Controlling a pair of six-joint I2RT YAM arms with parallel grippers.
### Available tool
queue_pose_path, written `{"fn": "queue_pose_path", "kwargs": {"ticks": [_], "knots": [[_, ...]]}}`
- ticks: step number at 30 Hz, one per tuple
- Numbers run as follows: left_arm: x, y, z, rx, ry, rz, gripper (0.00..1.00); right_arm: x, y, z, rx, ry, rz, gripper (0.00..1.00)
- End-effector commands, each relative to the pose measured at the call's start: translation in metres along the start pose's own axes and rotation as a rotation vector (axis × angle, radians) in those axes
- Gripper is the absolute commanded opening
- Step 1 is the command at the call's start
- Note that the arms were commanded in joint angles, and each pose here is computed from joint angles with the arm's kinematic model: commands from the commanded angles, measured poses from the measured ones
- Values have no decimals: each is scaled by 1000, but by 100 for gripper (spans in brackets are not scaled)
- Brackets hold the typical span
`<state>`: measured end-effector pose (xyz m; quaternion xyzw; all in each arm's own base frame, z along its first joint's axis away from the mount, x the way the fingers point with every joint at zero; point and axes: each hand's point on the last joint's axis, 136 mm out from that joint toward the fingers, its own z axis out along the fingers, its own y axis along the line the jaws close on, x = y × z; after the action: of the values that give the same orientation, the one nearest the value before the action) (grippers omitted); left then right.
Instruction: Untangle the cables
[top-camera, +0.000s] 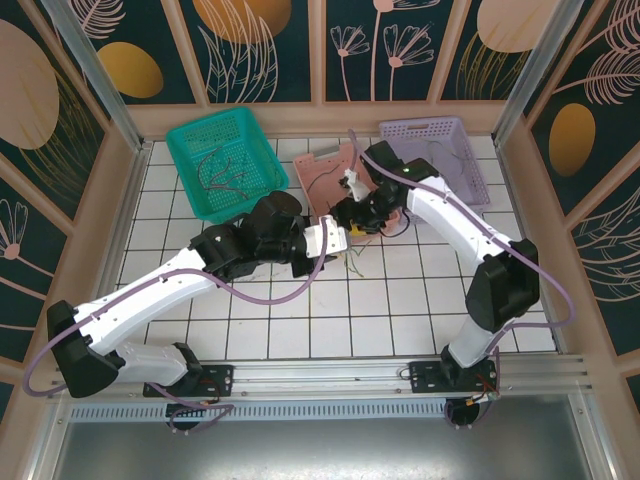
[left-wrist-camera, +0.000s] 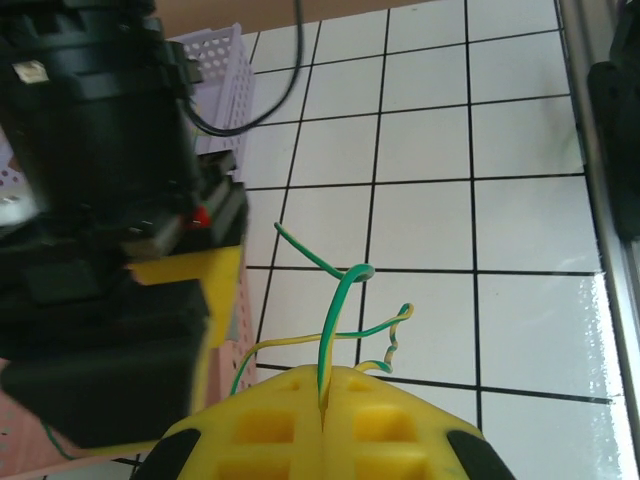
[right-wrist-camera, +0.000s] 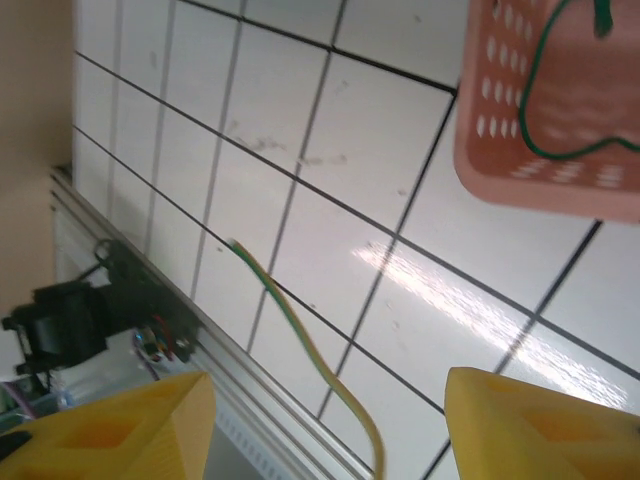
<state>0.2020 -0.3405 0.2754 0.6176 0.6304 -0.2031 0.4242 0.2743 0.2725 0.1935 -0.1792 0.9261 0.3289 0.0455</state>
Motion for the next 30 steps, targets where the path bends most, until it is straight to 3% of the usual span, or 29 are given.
{"fn": "queue_pose_path", "kwargs": {"ticks": [1, 5, 9, 12, 16, 17, 22, 26, 30], "knots": [[3, 1, 0, -19, 13, 68, 0, 17, -17, 6, 78, 53, -13, 63], [4, 1, 3, -11, 9, 62, 0, 24, -19, 17, 89, 86, -31, 62], [2, 1, 5, -9, 2, 54, 0, 22, -19, 22, 75, 77, -30, 53], [2, 1, 6, -9, 1, 43, 0, 18, -14, 24, 43, 67, -21, 39], [2, 2, 6, -17, -11, 14, 0, 11, -7, 25, 4, 35, -11, 4], [2, 3, 7, -25, -13, -3, 0, 8, -5, 22, 7, 15, -12, 0], [11, 33, 3, -170, -53, -245, 0, -14, -3, -15, -3, -158, 26, 0], [10, 62, -27, -239, -295, -520, 0, -24, -12, -50, -68, -290, 103, 0], [2, 73, -54, -300, -471, -649, 0, -17, -21, -55, -97, -299, 149, 0]]}}
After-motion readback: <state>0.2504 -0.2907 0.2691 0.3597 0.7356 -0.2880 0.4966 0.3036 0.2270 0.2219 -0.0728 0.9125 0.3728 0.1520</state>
